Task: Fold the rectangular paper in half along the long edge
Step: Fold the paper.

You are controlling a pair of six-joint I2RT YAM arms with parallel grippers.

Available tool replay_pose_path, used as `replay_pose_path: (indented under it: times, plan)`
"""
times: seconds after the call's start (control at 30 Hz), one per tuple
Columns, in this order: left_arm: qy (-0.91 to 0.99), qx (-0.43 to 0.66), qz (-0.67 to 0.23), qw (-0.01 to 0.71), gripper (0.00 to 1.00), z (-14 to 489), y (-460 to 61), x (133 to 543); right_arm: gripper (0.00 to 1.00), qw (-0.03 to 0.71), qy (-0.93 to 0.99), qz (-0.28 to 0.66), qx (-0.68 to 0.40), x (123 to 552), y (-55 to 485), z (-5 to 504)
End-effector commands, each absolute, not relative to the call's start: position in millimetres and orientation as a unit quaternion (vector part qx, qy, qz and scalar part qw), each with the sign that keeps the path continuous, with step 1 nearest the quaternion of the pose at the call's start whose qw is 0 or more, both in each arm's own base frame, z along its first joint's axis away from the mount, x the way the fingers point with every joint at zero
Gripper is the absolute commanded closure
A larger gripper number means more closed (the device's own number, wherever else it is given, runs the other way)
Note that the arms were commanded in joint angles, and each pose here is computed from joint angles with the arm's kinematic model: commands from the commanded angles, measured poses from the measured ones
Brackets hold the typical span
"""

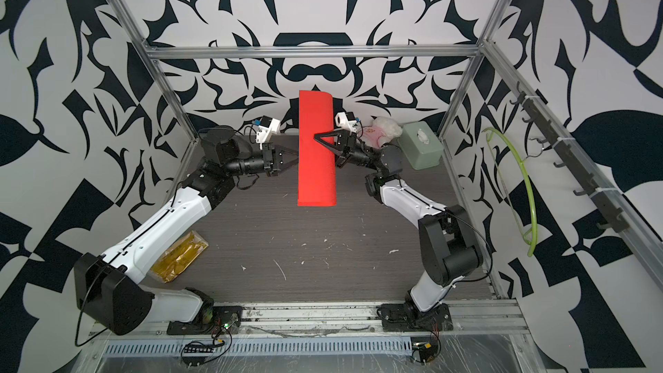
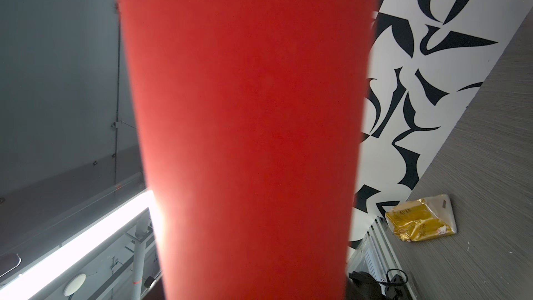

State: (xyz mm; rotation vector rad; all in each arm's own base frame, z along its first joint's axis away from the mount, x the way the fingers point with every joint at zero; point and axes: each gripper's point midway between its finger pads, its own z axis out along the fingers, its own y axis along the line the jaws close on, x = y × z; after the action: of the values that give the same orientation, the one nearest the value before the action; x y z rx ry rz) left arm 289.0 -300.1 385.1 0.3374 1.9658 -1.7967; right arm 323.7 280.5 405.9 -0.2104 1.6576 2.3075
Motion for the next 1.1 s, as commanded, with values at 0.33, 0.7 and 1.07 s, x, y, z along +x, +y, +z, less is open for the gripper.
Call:
replay_pose_path:
  times: [0.33,0.7,1.07]
  plan:
    - [0.703,0.134,-0.657,0.238,1.00,392,-298,287,0.49,0.175,0.565,0.799,-0.105,313,278,420]
    - [0.703,0.131,-0.655,0.243,0.94,392,-298,289,0.54,0.175,0.576,0.790,-0.112,307,279,416]
    - [0.703,0.133,-0.652,0.251,1.00,395,-292,288,0.48,0.177,0.574,0.791,-0.117,303,278,419]
